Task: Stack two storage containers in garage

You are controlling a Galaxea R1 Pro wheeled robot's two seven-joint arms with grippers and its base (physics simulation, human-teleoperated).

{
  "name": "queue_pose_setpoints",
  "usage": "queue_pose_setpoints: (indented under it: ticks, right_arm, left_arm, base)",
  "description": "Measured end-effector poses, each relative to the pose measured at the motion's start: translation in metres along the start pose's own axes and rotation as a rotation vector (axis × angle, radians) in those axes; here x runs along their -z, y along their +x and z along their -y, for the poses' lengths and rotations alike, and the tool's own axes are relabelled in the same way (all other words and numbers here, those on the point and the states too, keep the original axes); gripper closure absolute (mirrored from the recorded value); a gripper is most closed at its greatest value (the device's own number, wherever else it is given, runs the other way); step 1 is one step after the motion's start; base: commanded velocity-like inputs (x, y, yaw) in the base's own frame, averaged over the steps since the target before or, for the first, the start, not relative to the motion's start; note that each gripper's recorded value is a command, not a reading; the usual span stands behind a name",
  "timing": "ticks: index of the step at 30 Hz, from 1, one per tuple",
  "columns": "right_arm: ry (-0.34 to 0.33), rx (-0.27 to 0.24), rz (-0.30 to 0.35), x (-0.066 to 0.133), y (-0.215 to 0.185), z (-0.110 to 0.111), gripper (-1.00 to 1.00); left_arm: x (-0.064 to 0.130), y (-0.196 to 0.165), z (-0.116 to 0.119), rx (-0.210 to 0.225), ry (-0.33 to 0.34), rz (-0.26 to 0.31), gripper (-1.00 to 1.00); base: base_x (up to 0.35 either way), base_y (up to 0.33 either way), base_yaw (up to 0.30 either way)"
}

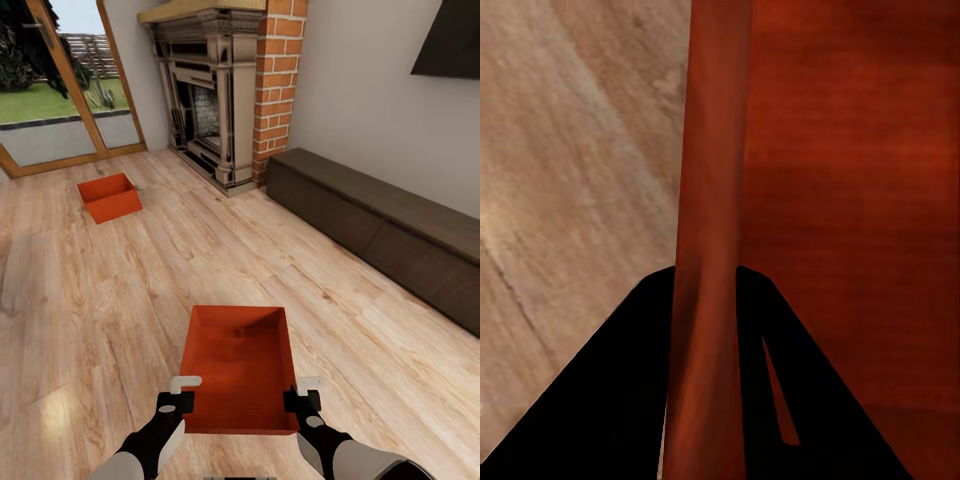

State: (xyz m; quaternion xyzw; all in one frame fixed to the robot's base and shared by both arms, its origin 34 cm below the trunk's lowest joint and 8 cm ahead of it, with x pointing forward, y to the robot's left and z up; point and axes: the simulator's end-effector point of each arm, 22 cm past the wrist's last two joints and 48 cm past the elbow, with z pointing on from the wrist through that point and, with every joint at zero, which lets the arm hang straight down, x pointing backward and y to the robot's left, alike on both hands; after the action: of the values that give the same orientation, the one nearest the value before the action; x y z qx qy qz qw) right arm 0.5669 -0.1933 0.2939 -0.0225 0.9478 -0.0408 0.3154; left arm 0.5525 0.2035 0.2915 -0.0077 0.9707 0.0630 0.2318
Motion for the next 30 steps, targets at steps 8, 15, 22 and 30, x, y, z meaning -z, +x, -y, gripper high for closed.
queue_pose_setpoints:
  ticks: [8, 15, 22, 30]
  right_arm:
    - [0.000, 0.000, 0.000, 0.011, -0.013, 0.002, 1.00]
    - [-0.001, 0.001, 0.000, 0.021, -0.024, 0.003, 1.00]
    - [-0.001, 0.001, 0.001, 0.031, -0.035, 0.004, 1.00]
    - [0.000, -0.001, 0.001, 0.043, -0.046, 0.006, 1.00]
  left_arm:
    - [0.013, -0.011, -0.002, 0.000, 0.000, 0.000, 1.00]
    - [0.025, -0.020, -0.003, 0.001, -0.001, 0.000, 1.00]
    - [0.037, -0.029, -0.005, 0.002, -0.002, 0.000, 1.00]
    - [0.050, -0.039, -0.007, 0.001, -0.002, 0.001, 1.00]
  base:
    - [0.000, 0.000, 0.000]
    - [0.000, 0.000, 0.000]
    - [0.000, 0.000, 0.000]
    - [0.000, 0.000, 0.000]
